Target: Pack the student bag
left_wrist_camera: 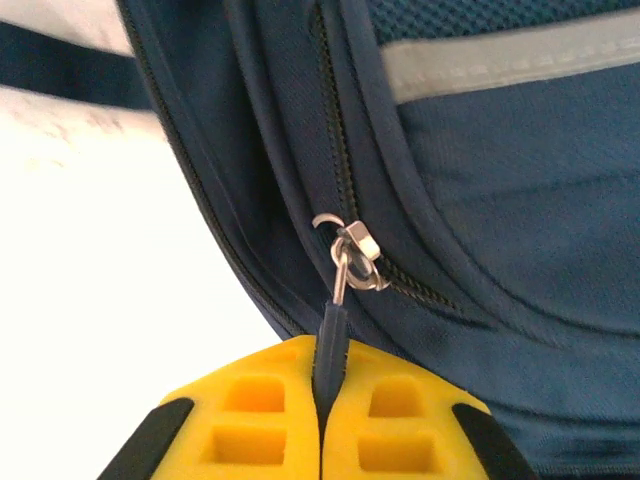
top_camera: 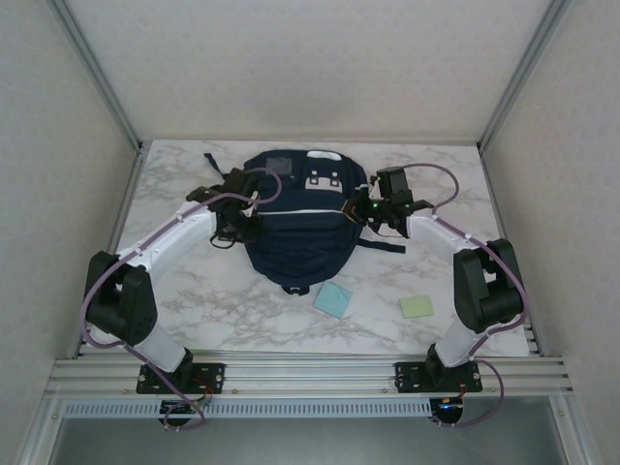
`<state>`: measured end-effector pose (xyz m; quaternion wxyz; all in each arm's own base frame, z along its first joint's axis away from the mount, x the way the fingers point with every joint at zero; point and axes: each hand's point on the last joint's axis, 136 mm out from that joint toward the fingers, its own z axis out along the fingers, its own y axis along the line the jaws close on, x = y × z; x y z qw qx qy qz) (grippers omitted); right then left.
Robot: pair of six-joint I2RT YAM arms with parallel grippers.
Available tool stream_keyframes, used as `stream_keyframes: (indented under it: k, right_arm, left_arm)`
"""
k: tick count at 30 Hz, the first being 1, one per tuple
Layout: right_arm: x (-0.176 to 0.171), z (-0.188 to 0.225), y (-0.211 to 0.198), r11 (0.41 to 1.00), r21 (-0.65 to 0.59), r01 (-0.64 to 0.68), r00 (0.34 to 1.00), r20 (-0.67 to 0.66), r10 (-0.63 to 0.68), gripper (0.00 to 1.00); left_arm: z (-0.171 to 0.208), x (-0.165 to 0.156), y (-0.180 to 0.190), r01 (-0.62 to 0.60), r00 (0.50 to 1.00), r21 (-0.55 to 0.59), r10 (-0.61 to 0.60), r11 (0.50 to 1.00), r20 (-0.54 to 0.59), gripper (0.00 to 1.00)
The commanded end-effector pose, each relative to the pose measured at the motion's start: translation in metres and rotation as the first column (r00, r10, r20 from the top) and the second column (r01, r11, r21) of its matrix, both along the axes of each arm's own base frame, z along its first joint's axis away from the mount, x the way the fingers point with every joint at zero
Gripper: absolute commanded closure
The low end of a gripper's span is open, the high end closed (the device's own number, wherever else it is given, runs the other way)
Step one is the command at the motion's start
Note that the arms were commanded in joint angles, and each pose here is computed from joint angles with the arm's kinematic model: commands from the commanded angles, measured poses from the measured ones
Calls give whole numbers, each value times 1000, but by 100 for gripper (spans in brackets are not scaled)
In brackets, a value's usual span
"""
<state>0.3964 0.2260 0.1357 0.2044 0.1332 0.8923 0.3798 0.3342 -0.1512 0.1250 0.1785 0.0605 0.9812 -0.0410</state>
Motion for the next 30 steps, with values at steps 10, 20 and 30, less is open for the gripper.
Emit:
stream_keyframes:
  k: [10, 20, 30]
  right_arm:
    - [47, 4, -42, 972, -234, -22, 991, 126, 53, 100]
    - [110, 13, -68, 955, -286, -75, 968, 208, 138, 100]
    - [116, 24, -55, 962, -229, -146, 949, 242, 201, 100]
  left_arm:
    - [-5, -3, -20, 307, 937, -118, -321, 944, -136, 100]
    - [-21, -12, -44, 371, 898, -157, -397, 915, -192, 94]
    - [-40, 67, 11, 217, 974, 170, -201, 961, -106, 88]
